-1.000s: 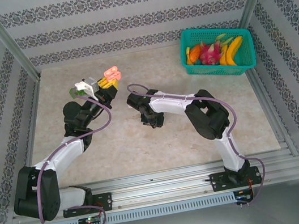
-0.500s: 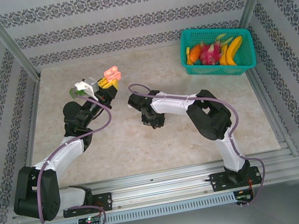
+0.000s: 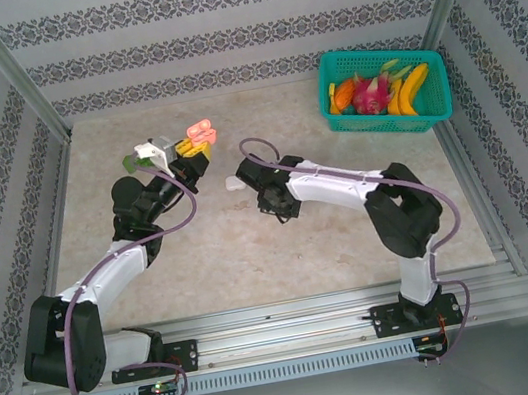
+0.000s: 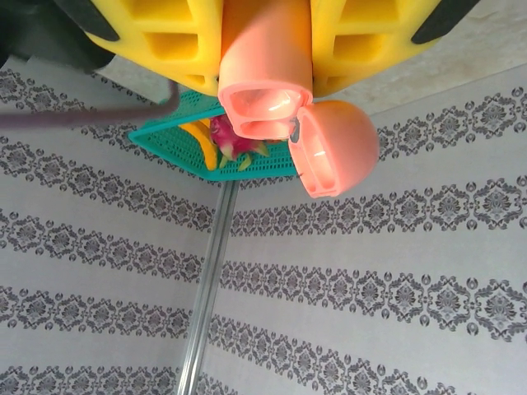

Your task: Insert the wireless bluetooth earbuds into the charging case

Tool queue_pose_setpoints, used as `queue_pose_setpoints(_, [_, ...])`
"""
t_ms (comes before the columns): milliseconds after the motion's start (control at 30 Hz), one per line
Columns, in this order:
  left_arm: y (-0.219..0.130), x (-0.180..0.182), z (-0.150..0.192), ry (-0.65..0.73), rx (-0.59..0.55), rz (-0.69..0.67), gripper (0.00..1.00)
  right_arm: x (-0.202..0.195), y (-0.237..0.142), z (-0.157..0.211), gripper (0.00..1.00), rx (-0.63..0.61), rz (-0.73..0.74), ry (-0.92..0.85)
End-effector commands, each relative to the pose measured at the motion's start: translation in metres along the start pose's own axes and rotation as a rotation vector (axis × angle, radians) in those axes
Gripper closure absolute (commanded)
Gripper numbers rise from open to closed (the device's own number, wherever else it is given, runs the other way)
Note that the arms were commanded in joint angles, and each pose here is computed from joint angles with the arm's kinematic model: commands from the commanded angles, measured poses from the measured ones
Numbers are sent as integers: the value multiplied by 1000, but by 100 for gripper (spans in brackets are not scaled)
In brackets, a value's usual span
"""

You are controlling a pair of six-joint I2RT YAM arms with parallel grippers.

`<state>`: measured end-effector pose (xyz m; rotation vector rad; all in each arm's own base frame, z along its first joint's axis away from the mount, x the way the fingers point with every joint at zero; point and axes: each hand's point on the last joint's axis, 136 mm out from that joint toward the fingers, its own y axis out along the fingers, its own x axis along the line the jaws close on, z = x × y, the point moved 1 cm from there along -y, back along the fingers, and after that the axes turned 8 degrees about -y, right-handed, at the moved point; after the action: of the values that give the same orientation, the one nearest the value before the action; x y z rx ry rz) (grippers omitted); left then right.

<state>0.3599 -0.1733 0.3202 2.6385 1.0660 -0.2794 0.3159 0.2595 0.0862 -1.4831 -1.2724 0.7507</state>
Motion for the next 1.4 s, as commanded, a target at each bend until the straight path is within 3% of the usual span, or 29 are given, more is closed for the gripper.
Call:
queue_pose_setpoints(0, [0,-12,-21,57,-18,59,100,-6,-24,-24,74,-104,-32,-5])
queue_pose_setpoints(233, [4,-21,-16,68,30,125,100,-8,-82,-61,75,-267,-158,-10])
queue_pose_setpoints(567, [22,-43,-2,135,89,203,100,-3,-203,-114,75,-614,-370,-99])
queue_pose_setpoints(800, [38,-58,5,237,79,171,100,13,-272,-132,75,-788,-538,-142])
queue_pose_setpoints(1100, [61,-73,-13,314,-46,101,100,33,-318,-132,75,-933,-741,-157])
queue_pose_setpoints(1367, [84,-83,-25,306,-120,107,100,33,-322,-128,75,-945,-869,-51])
